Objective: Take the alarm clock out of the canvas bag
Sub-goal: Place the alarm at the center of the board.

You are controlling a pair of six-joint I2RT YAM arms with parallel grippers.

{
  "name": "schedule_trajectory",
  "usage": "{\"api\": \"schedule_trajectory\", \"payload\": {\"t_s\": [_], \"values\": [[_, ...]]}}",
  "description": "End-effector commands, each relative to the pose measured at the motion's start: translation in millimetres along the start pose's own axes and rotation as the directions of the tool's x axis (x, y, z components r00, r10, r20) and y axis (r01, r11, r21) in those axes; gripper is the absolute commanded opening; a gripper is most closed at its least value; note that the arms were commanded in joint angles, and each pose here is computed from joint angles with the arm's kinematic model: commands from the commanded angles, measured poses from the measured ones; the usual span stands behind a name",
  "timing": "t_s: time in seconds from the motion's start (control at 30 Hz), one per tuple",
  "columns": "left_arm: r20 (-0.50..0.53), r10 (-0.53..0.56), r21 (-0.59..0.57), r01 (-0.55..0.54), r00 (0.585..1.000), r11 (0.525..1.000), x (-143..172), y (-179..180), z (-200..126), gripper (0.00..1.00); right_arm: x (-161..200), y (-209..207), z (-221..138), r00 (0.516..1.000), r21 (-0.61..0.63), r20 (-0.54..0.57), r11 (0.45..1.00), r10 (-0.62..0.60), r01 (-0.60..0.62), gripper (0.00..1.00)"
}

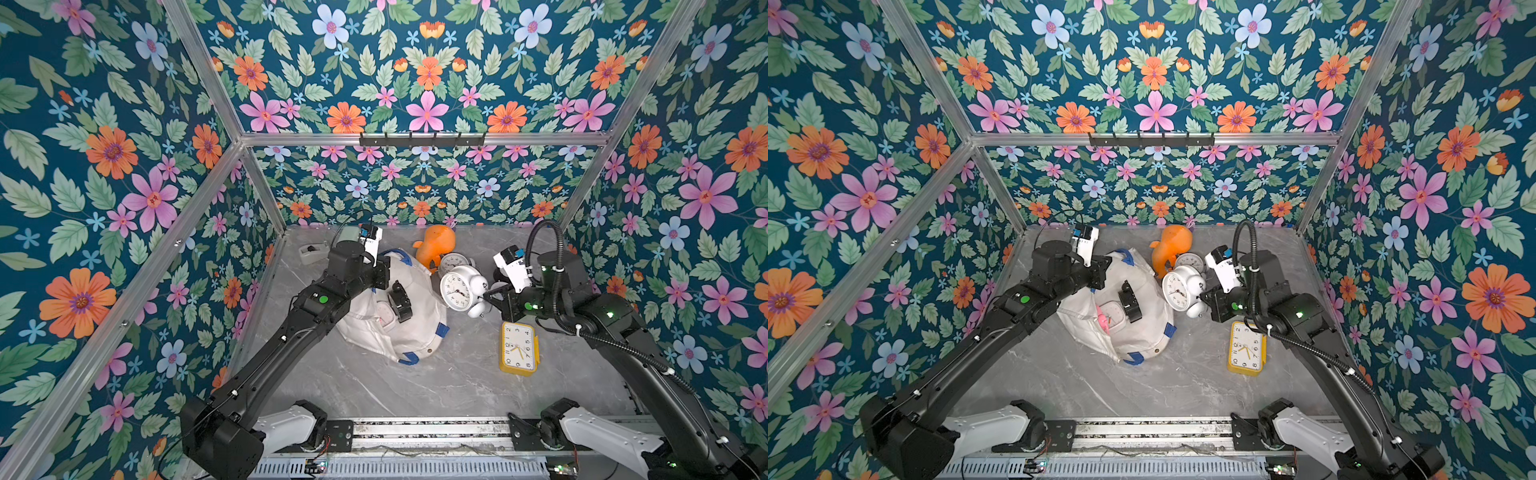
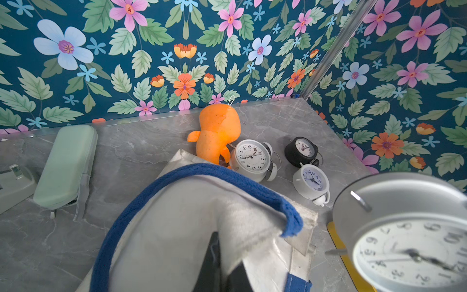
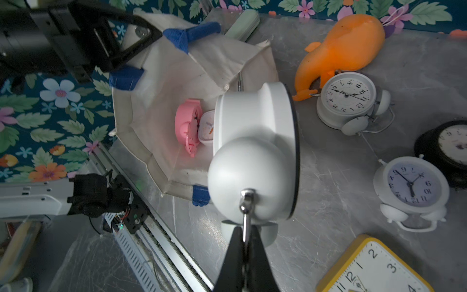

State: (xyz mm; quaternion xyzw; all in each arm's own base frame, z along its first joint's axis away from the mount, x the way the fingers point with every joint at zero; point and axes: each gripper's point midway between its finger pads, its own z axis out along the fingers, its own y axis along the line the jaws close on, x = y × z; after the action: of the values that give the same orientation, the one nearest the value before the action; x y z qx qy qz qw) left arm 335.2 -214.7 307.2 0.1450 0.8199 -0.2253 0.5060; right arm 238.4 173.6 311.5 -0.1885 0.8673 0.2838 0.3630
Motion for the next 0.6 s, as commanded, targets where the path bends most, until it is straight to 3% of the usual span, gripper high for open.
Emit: {"api": "schedule_trajectory", "payload": {"t_s": [0.0, 0.23, 0.57], "values": [[0.050, 0.002, 0.016, -0.003, 0.999, 1.000, -14, -4, -1, 0.00, -15, 2, -9, 0.995, -0.076, 0.060, 0.994, 0.084, -0.079, 0.00], [0.049, 0.004, 0.008, -0.005, 0.999, 1.000, -14, -3, -1, 0.00, -9, -46, 0, 0.958, 0.028, 0.080, 0.960, 0.276, -0.279, 0.00], [0.042, 0.005, 0.010, -0.006, 0.999, 1.000, -12, -2, 2, 0.00, 17, -78, 44, 0.907, 0.075, 0.006, 0.905, 0.421, -0.420, 0.00]]}}
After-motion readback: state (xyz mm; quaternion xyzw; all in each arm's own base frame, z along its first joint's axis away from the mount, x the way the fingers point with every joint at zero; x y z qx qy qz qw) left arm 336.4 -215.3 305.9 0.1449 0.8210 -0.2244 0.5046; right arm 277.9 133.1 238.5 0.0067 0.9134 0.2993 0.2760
